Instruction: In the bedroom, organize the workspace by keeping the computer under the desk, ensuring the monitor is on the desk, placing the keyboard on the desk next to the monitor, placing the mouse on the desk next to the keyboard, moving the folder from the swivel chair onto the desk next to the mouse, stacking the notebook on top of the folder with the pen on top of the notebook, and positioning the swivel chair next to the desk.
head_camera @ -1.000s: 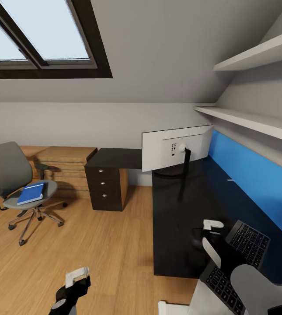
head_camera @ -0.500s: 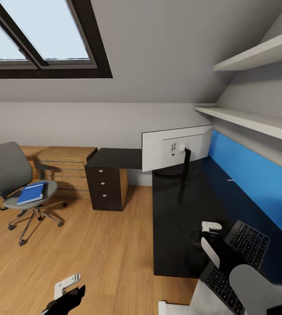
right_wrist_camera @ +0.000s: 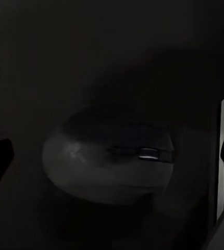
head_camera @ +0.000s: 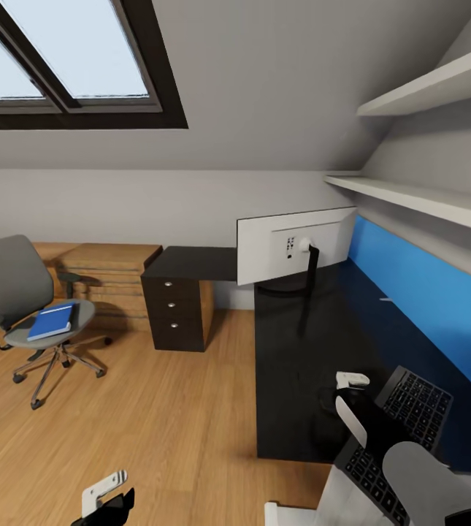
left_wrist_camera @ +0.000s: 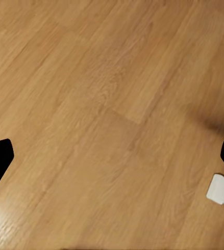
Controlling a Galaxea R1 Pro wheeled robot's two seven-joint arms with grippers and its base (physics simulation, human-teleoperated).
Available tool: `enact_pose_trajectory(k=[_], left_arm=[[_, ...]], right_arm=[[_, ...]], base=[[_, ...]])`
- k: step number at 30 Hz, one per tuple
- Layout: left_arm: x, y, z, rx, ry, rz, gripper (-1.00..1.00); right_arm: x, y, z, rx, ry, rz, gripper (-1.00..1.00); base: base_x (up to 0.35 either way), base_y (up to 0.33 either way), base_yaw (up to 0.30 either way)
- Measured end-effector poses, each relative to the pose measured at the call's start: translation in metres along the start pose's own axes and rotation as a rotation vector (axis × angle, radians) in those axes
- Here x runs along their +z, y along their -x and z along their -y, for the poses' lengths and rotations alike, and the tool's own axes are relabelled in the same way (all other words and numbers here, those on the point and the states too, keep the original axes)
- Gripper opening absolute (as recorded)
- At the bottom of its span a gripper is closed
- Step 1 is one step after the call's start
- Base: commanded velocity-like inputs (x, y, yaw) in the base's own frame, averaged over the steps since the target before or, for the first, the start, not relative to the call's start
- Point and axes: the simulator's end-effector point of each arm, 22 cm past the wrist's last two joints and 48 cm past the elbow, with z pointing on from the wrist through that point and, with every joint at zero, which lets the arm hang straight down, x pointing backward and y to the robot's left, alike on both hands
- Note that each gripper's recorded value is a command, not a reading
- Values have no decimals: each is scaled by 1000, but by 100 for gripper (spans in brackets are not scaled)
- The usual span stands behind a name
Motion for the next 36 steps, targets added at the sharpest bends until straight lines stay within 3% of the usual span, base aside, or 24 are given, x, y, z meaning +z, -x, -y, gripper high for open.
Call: enact_pose_trajectory(k=[13, 19, 24, 36], left_arm=[[17, -19, -7, 3, 18, -5, 100], [17, -22, -8, 6, 20, -12, 100], [20, -42, -20, 27, 43, -51, 100], [21, -48, -24, 34, 50, -64, 100]], right_arm=[[14, -9, -2, 0, 2, 9, 100], [14, -8, -2, 0, 2, 11, 100], [14, -8, -3, 0, 3, 12, 100], [14, -8, -1, 2, 1, 10, 100]], base=[[0, 0, 0], [0, 0, 0], [2, 0, 0], [85, 0, 0]])
